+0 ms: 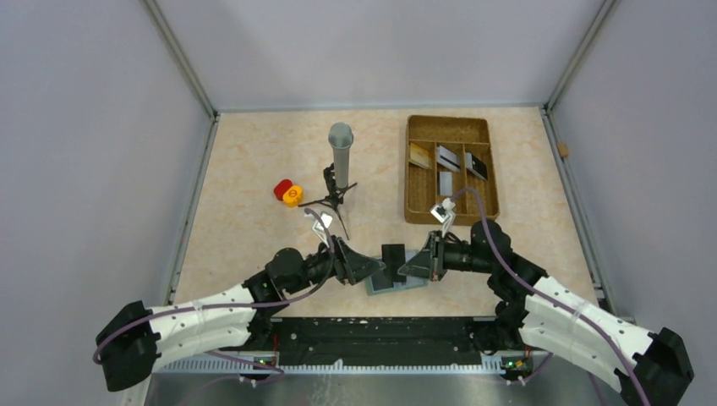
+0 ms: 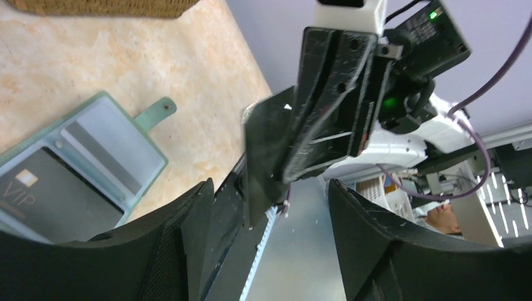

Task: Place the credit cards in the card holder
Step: Insert the credit card into the card holder.

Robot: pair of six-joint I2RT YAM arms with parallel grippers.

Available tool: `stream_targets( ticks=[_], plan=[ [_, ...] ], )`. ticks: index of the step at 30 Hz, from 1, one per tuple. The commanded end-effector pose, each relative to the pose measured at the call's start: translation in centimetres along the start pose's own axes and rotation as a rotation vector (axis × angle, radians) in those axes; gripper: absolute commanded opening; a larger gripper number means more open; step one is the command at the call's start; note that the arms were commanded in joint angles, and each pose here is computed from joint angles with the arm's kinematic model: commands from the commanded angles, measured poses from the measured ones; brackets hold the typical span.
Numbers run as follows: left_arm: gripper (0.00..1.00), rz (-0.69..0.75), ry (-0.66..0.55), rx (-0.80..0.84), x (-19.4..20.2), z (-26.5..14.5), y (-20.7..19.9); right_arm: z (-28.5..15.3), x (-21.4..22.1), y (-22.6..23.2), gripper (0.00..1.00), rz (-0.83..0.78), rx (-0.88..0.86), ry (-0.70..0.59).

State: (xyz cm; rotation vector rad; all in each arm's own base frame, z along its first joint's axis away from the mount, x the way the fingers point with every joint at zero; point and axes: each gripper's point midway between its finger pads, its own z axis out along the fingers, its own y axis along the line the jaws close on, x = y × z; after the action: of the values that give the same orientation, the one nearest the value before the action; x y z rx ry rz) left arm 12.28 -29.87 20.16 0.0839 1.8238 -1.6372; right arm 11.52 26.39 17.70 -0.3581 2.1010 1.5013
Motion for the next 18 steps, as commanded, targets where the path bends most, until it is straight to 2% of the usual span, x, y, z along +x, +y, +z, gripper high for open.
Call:
stream_targets(
  ticks=[1,4,8,14,18],
  plan=[
    [0.68,0.006,0.091,0.031,1.2,-0.1,-0.7,-0.9,0.0,4.9,0.0,-0.074,-0.223,0.064],
    [0.59,-0.005,0.116,0.047,1.5,0.1,-1.1,-1.0,0.1,5.4,0.0,-0.078,-0.25,0.079],
    [0.42,-0.024,0.109,0.084,1.5,0.1,-1.6,-0.8,0.4,4.9,0.0,-0.07,-0.233,0.095],
    [0.3,-0.051,0.123,0.123,1.7,0.2,-2.3,-0.4,0.7,4.2,0.0,-0.055,-0.219,0.11],
    [0.05,-0.07,0.14,0.127,2.1,0.4,-2.1,-0.1,0.3,3.5,0.0,-0.049,-0.175,0.086]
  ],
)
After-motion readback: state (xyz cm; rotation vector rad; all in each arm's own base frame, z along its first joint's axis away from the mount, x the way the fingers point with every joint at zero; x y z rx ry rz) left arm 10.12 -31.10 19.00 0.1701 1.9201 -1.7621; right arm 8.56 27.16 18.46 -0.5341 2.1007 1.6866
